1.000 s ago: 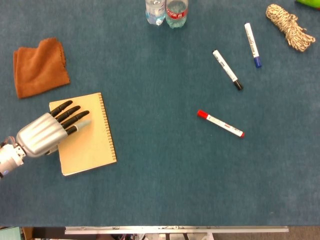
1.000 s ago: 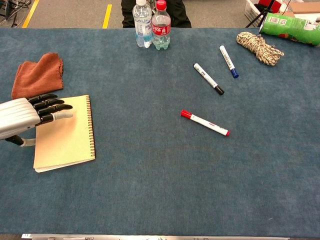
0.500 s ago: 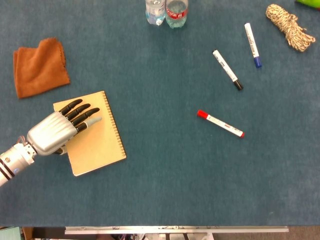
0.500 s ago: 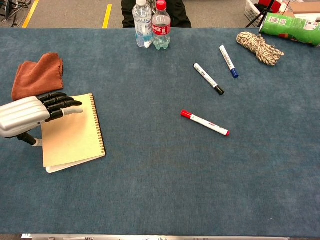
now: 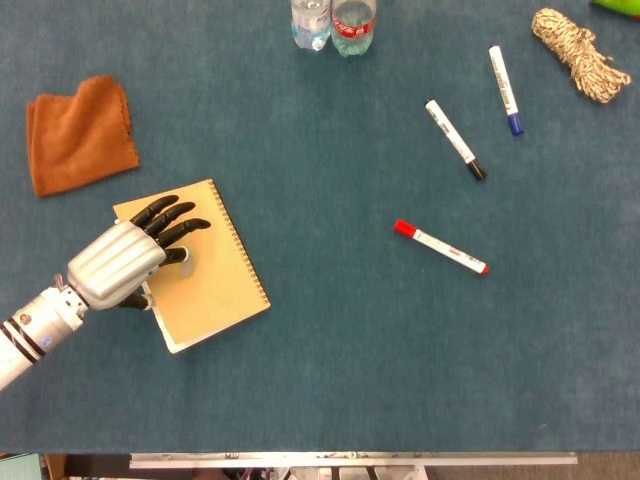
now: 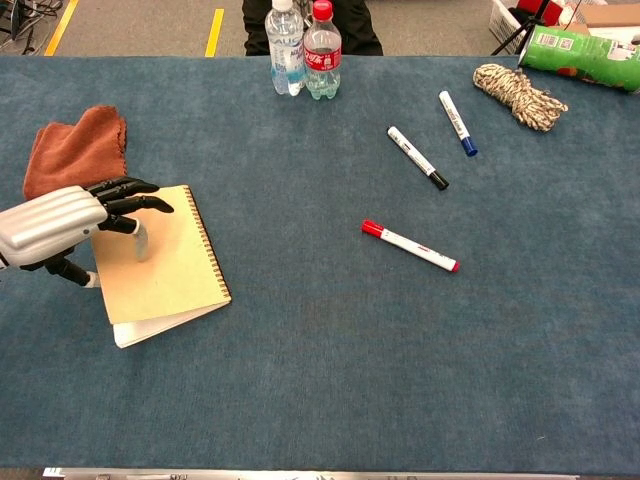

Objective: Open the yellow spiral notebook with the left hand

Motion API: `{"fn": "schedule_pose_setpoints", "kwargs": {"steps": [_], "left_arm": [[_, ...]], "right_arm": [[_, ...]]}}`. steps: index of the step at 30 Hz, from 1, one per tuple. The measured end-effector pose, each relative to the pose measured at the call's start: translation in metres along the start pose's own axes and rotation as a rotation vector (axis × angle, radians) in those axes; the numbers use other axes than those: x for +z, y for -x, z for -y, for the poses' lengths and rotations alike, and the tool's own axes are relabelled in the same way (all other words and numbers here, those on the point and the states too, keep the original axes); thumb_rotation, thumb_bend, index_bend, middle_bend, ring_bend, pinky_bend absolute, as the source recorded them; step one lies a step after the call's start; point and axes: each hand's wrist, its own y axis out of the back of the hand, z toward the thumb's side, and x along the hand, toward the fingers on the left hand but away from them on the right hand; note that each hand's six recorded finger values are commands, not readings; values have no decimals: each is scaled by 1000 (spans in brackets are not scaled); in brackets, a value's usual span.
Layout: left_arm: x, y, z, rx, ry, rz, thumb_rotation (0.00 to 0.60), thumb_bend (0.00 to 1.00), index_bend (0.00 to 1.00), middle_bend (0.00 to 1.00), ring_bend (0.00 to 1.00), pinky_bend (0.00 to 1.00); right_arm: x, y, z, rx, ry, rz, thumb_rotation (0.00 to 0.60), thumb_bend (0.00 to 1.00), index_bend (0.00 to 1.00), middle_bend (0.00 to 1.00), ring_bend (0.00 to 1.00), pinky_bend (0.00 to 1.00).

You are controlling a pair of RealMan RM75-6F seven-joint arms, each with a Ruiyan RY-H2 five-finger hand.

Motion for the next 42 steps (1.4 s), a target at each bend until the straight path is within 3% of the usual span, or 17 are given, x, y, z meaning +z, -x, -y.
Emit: {"fn": "schedule_pose_setpoints", "kwargs": {"steps": [11, 24, 42], "left_arm": [[21, -13, -31, 62, 87, 24, 600, 291, 544, 177, 0, 0], [61, -56, -63, 111, 128, 74, 600, 291, 370, 154, 0, 0], [91, -99, -57, 112, 207, 71, 600, 291, 210, 92, 0, 0]], "right_arm": [[-3, 0, -1, -7, 7, 2, 600, 266, 378, 298, 184, 298], [-10, -4, 0, -14, 19, 14, 600, 266, 378, 298, 184, 298], [-21, -10, -3, -23, 24, 37, 600, 266, 378, 298, 184, 298]]}}
